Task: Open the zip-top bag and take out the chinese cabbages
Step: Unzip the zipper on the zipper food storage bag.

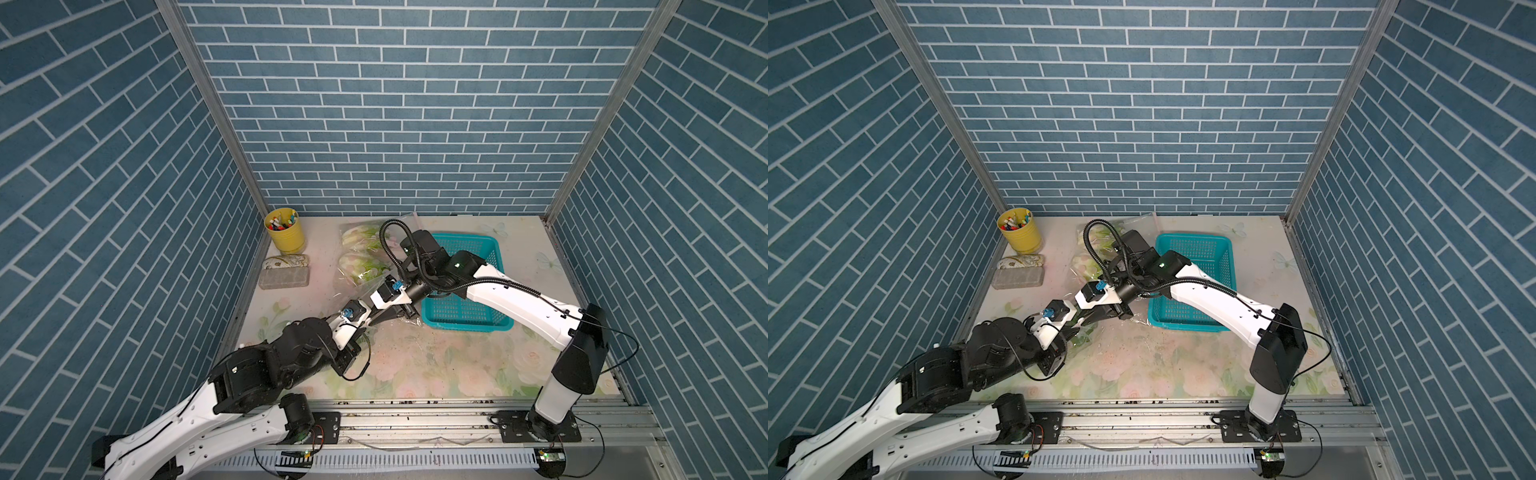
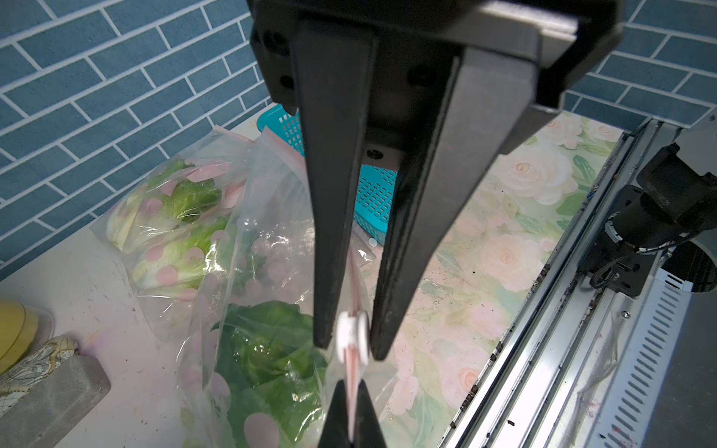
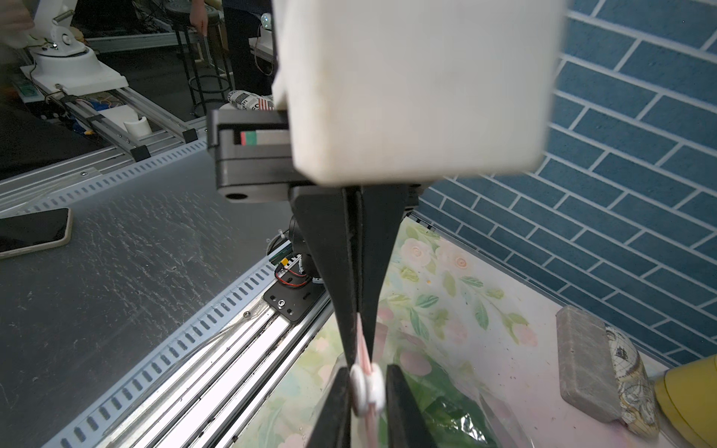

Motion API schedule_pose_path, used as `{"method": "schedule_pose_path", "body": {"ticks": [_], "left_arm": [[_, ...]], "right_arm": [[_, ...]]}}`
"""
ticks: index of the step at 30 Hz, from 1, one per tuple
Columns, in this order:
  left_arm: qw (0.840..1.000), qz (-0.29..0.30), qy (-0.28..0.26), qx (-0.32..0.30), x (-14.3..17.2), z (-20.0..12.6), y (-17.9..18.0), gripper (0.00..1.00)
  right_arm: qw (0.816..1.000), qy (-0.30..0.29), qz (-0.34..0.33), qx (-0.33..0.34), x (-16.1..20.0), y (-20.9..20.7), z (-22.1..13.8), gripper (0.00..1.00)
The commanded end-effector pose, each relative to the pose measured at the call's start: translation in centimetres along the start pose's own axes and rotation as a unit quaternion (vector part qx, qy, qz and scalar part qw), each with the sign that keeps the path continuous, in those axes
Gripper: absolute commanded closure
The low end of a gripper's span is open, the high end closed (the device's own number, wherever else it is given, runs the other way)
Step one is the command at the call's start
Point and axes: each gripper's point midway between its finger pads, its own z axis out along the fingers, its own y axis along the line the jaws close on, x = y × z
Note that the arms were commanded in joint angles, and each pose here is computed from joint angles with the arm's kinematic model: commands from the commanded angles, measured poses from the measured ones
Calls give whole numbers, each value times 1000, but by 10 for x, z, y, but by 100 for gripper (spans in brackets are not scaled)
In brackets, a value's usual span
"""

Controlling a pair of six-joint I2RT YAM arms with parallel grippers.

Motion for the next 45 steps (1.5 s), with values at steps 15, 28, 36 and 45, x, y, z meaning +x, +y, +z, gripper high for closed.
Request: {"method": "schedule_pose_path", "body": {"ticks": [15, 28, 36, 45], "left_arm": [[998, -13, -11, -54, 2, -5, 20, 100], [997, -24, -10, -66, 5, -13, 27, 100], [998, -24, -7, -61, 6, -12, 25, 100], [997, -32, -18, -69, -1, -26, 31, 100]], "right_arm": [[1000, 21, -14, -5, 14, 5, 5, 100], [997, 66, 0, 26, 36, -7, -7, 100], [994, 91, -2, 54, 50, -19, -25, 100], [988, 122, -8, 90, 74, -31, -48, 100]]}}
